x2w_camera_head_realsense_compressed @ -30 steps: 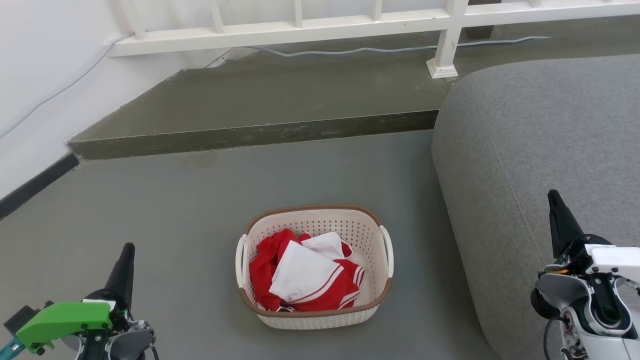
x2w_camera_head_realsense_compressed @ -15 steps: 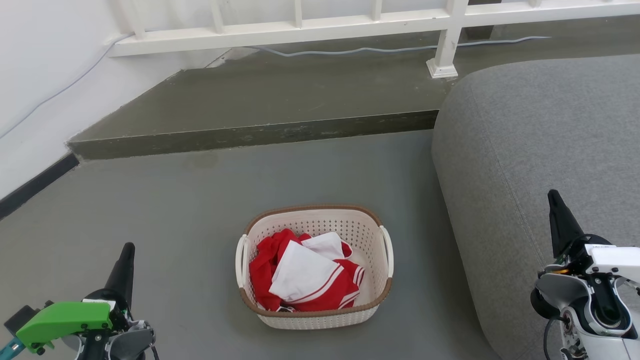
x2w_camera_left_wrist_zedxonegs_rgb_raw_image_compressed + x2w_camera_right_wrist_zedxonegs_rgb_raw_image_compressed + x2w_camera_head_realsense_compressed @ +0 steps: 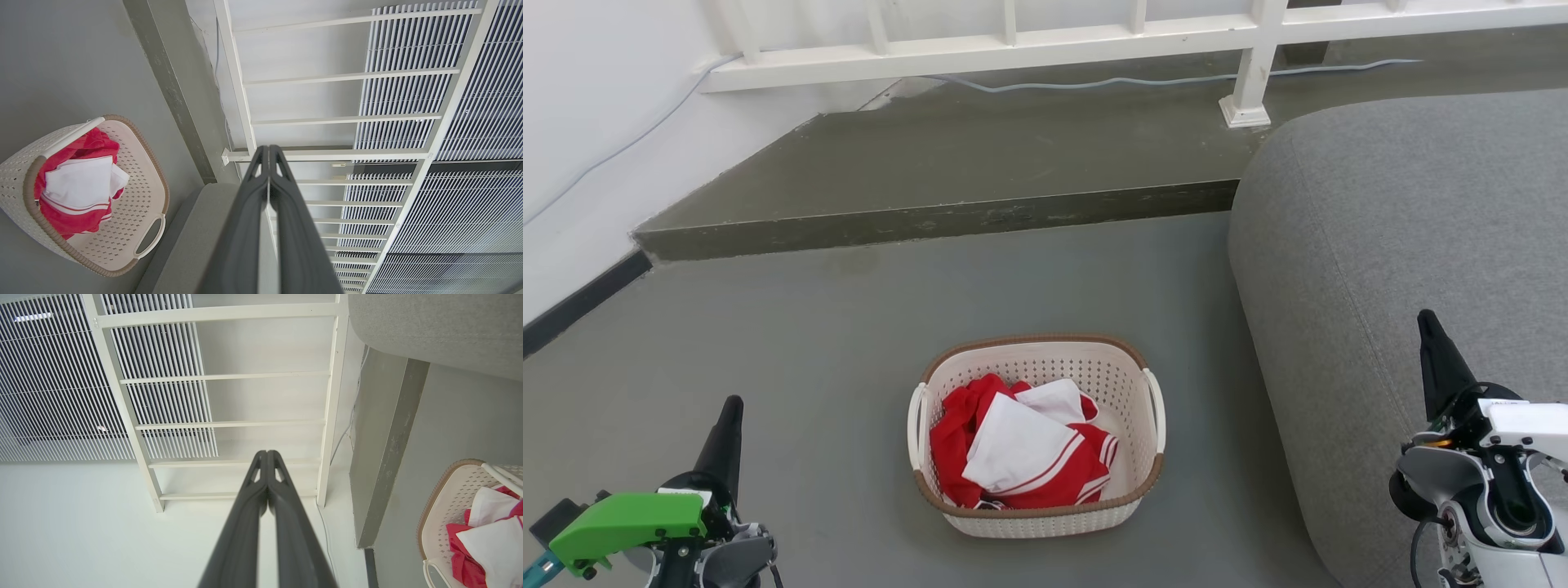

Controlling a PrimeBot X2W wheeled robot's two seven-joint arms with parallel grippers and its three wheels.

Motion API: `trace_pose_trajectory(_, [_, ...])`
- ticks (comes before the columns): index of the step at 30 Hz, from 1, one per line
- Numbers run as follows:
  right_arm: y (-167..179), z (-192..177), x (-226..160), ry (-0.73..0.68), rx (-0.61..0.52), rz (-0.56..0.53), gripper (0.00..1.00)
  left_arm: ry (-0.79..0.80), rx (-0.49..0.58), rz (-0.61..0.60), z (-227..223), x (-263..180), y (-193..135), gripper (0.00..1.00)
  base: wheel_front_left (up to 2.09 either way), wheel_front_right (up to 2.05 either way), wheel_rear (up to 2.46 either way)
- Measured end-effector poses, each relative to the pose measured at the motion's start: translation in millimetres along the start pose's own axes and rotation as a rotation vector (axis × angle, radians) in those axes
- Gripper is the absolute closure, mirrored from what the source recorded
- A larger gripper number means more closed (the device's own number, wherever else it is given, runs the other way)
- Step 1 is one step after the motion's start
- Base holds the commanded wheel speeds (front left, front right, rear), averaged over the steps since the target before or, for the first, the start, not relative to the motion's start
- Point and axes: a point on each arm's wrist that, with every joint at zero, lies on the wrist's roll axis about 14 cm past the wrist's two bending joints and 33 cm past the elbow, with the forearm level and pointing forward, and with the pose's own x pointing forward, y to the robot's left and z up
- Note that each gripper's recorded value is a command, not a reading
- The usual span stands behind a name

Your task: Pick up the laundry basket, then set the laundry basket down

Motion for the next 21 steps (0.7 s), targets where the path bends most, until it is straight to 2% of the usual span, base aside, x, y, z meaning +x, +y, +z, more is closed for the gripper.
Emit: trace_pose_trajectory(21, [0.5, 0.0, 0.1, -0.001, 0.001, 0.002, 1.00, 0.000, 0.000, -0.002, -0.1, 0.1, -0.5, 1.00, 0.00, 0.00, 0.00])
